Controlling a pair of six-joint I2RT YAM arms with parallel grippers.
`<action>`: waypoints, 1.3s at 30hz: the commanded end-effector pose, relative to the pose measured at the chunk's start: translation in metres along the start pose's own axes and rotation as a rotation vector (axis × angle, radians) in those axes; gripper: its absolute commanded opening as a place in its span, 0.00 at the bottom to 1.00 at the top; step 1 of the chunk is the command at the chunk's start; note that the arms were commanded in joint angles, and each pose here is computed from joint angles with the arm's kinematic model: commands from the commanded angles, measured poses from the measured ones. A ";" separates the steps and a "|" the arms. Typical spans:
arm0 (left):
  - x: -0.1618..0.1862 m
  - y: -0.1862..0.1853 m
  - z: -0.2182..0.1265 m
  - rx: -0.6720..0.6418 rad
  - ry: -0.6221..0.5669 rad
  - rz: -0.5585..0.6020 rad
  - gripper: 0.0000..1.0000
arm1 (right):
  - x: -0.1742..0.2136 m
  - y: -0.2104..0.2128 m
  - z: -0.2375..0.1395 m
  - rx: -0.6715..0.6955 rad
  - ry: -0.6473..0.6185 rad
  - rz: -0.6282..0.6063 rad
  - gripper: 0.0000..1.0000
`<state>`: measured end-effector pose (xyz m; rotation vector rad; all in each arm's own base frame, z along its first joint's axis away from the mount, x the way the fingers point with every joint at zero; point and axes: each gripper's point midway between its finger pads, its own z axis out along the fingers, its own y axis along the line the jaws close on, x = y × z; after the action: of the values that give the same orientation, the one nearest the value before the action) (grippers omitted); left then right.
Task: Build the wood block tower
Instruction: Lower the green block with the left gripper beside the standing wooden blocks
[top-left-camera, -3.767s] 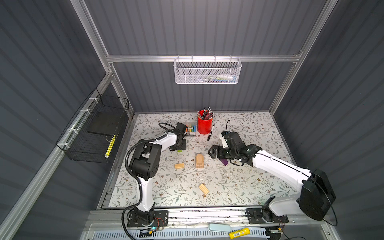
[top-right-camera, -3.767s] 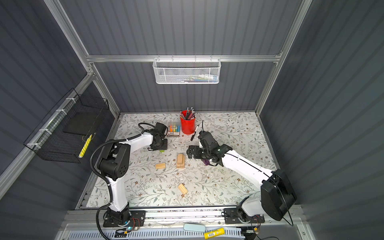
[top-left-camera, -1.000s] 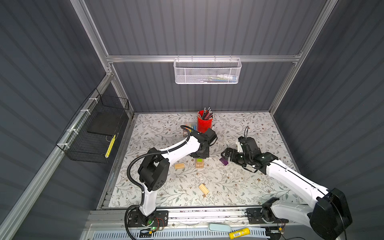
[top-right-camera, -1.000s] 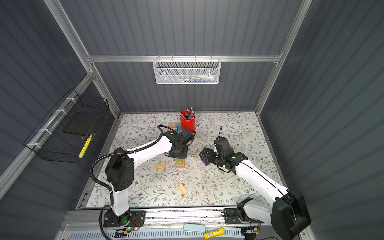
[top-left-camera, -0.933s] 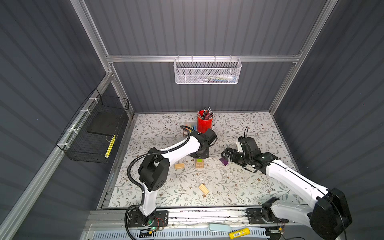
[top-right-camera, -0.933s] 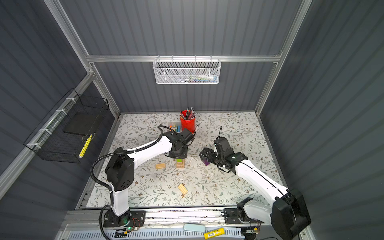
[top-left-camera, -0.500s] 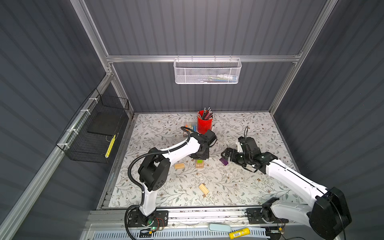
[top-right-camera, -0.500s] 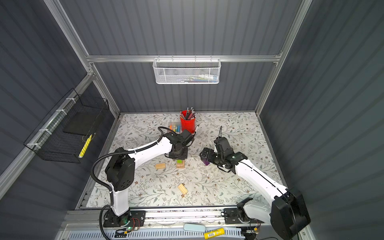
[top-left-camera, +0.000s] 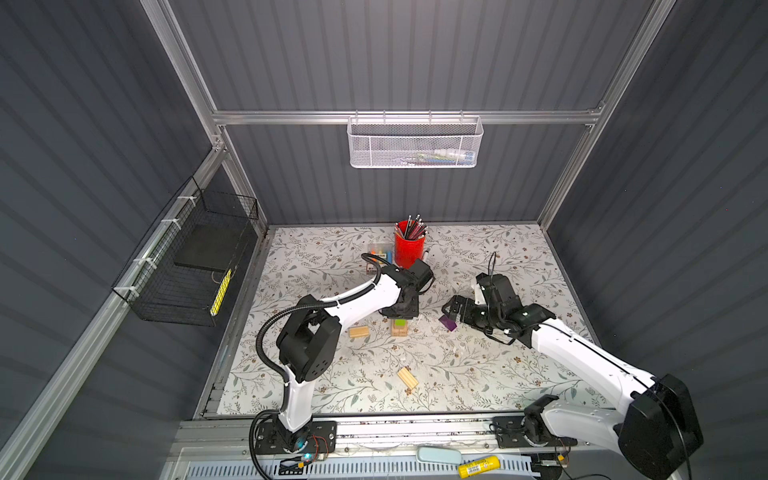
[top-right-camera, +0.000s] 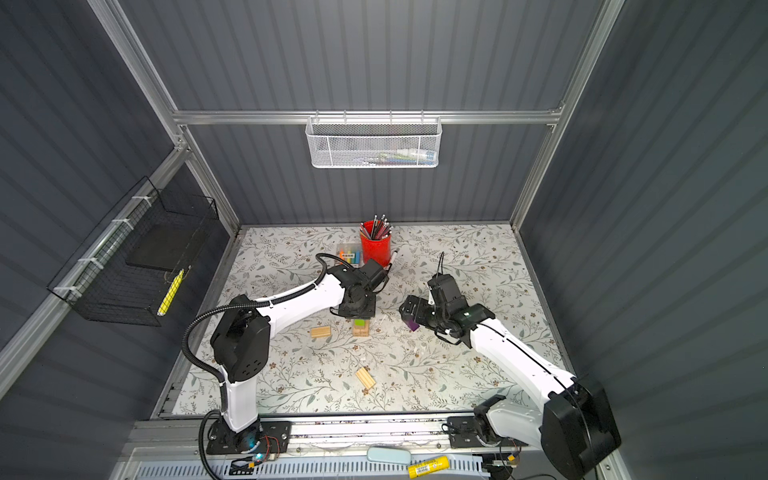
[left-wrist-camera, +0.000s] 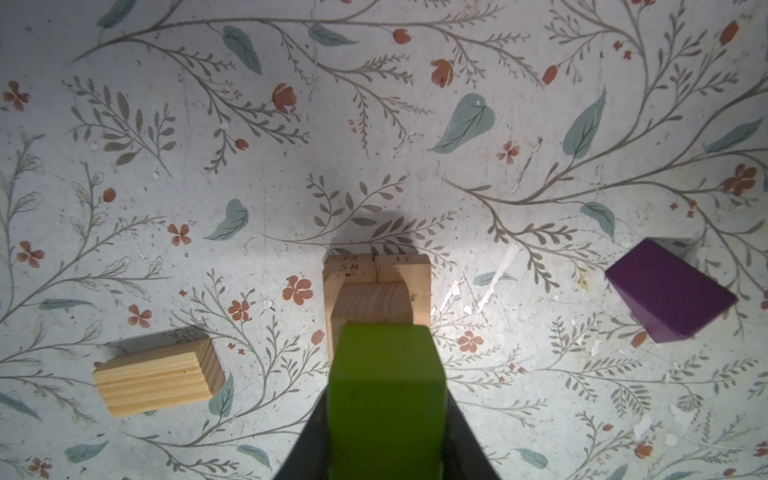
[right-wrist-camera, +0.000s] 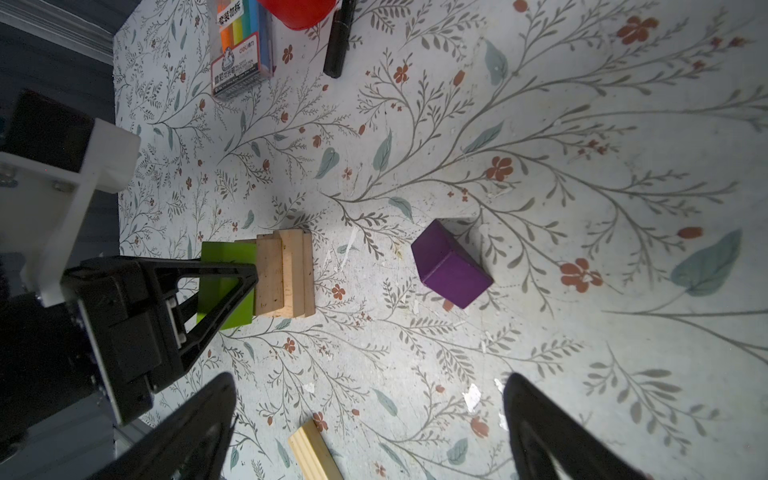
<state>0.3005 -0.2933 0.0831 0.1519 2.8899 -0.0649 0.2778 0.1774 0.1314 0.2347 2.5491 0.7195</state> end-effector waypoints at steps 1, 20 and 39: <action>0.014 0.009 0.013 -0.060 0.049 0.003 0.17 | -0.004 0.002 -0.002 -0.007 -0.010 0.012 0.99; 0.011 0.009 0.012 -0.058 0.033 -0.011 0.30 | -0.005 0.003 -0.003 -0.014 -0.013 0.013 0.99; 0.012 0.003 0.016 -0.013 0.027 -0.030 0.41 | -0.004 0.002 -0.003 -0.012 -0.011 0.016 0.99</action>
<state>0.2981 -0.2876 0.0712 0.1203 2.8965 -0.0378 0.2783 0.1767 0.1315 0.2474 2.5491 0.7253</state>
